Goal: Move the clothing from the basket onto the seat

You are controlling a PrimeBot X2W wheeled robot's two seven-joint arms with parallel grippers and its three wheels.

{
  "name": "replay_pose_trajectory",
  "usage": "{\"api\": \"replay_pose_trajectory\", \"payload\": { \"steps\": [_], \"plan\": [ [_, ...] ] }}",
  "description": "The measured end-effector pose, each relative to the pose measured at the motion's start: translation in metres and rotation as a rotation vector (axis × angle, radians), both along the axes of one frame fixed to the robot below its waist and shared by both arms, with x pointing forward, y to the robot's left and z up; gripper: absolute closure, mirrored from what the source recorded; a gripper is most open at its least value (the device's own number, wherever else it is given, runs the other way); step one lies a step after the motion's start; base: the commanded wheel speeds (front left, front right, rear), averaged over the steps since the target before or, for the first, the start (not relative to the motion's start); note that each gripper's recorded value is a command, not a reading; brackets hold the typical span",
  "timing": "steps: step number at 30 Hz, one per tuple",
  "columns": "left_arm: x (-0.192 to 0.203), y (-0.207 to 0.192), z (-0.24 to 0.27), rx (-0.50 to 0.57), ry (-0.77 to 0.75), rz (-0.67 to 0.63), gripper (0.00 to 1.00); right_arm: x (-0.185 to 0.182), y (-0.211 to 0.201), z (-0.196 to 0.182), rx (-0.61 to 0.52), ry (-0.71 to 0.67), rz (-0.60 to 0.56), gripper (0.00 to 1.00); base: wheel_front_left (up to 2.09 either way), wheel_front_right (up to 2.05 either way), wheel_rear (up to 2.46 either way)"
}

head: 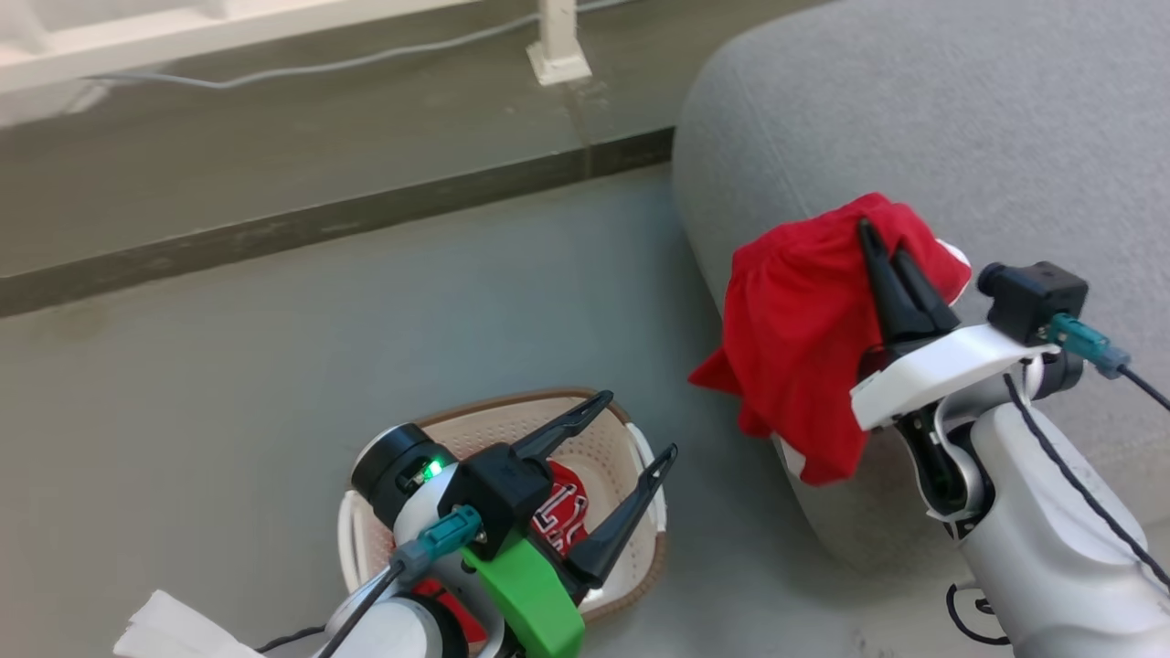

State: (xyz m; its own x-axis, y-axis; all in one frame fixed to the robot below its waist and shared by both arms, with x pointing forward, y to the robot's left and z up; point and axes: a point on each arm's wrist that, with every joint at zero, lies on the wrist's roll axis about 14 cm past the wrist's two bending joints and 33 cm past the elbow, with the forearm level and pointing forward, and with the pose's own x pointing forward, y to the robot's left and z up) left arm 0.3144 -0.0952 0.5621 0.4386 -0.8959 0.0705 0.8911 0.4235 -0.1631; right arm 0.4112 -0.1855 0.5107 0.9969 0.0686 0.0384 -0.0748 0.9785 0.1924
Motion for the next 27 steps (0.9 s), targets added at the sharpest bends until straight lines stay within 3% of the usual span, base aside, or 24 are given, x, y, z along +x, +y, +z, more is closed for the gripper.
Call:
{"api": "replay_pose_trajectory", "payload": {
  "steps": [17, 27],
  "plan": [
    [0.024, -0.036, -0.023, 0.026, 0.025, -0.134, 0.00, -0.006, -0.091, -0.003, 0.007, 0.009, -0.281, 1.00, 0.00, 0.00, 0.00],
    [0.042, -0.049, -0.031, 0.006, 0.039, -0.176, 0.00, 0.022, -0.144, 0.035, -0.092, -0.084, -0.377, 1.00, 0.00, 0.00, 0.00]
  ]
}}
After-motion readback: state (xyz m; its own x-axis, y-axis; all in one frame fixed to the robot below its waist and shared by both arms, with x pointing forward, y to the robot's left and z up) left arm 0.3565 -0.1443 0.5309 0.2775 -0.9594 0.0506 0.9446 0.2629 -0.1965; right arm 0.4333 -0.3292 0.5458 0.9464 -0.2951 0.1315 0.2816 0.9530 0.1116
